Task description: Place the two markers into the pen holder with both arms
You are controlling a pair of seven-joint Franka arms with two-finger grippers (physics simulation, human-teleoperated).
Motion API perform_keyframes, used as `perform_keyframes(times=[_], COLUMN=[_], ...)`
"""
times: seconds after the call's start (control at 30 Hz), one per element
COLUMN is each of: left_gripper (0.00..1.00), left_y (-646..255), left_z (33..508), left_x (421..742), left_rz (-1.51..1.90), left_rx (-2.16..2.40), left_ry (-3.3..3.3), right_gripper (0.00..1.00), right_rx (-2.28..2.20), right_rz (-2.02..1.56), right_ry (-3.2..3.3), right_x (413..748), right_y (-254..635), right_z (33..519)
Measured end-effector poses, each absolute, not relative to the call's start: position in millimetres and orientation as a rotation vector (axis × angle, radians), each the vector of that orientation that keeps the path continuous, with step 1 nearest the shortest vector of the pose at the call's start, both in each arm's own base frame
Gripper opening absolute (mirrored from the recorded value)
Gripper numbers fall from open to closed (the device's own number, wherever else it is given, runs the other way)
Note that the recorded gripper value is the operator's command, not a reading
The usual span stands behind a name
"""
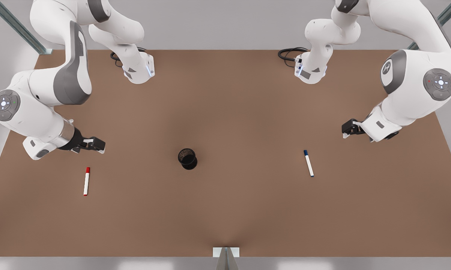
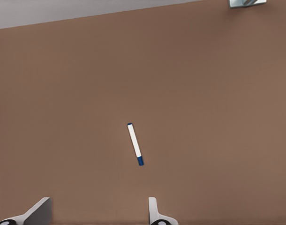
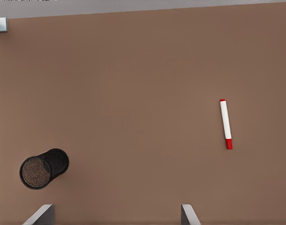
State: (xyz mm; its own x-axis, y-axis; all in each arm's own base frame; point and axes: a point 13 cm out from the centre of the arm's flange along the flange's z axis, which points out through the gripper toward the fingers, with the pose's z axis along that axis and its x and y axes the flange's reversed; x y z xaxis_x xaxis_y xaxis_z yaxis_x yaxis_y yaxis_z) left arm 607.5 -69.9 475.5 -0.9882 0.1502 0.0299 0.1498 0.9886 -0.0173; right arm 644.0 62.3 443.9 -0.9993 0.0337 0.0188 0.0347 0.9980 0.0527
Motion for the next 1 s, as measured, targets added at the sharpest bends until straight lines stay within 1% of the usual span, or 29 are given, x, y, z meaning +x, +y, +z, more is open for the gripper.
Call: perform_keyframes(times=[0.07,0.13,0.2,0.27,0.33,0.43,0.53,0.6,0.63,0.77,0.83,0.87,0.93,1.0], left_gripper=[1.00,1.00,1.00,1.00,1.00,1.00,1.00,1.00,1.00,1.00,0.98,0.96,0.76,0.71], left_y=[-72,-80,-81,-84,-88,-86,-83,-84,-83,-76,-75,-76,-79,-79], left_z=[465,430,372,300,247,182,131,109,101,80,74,73,73,71], left_x=[611,620,623,609,594,580,588,597,602,619,624,626,631,633], left_rz=[0.021,0.018,0.017,0.009,0.000,-0.008,0.007,0.020,0.025,0.042,0.046,0.048,0.052,0.050], left_rx=[-0.247,-0.249,-0.209,-0.164,-0.112,-0.009,0.104,0.171,0.203,0.322,0.359,0.373,0.394,0.411], left_ry=[-3.086,-3.043,-2.980,-2.922,-2.911,-2.935,-2.989,-3.026,-3.046,-3.100,-3.115,-3.122,-3.139,-3.146], right_gripper=[1.00,1.00,1.00,1.00,1.00,1.00,1.00,1.00,1.00,1.00,1.00,1.00,1.00,1.00], right_rx=[-0.065,-0.084,-0.101,-0.113,-0.119,-0.129,-0.194,-0.211,-0.214,-0.215,-0.210,-0.210,-0.214,-0.219], right_rz=[-0.081,-0.077,-0.072,-0.068,-0.060,-0.041,-0.041,-0.044,-0.047,-0.057,-0.059,-0.061,-0.064,-0.069], right_ry=[-3.128,-3.133,-3.139,-3.129,-3.102,-3.071,-3.036,-3.015,-3.019,-3.074,-3.098,-3.104,-3.104,-3.098], right_x=[645,646,648,651,660,676,692,690,691,703,708,710,712,714], right_y=[61,56,51,48,47,42,10,-3,-7,-16,-18,-21,-29,-37], right_z=[444,446,447,435,403,350,281,238,226,215,216,214,198,172])
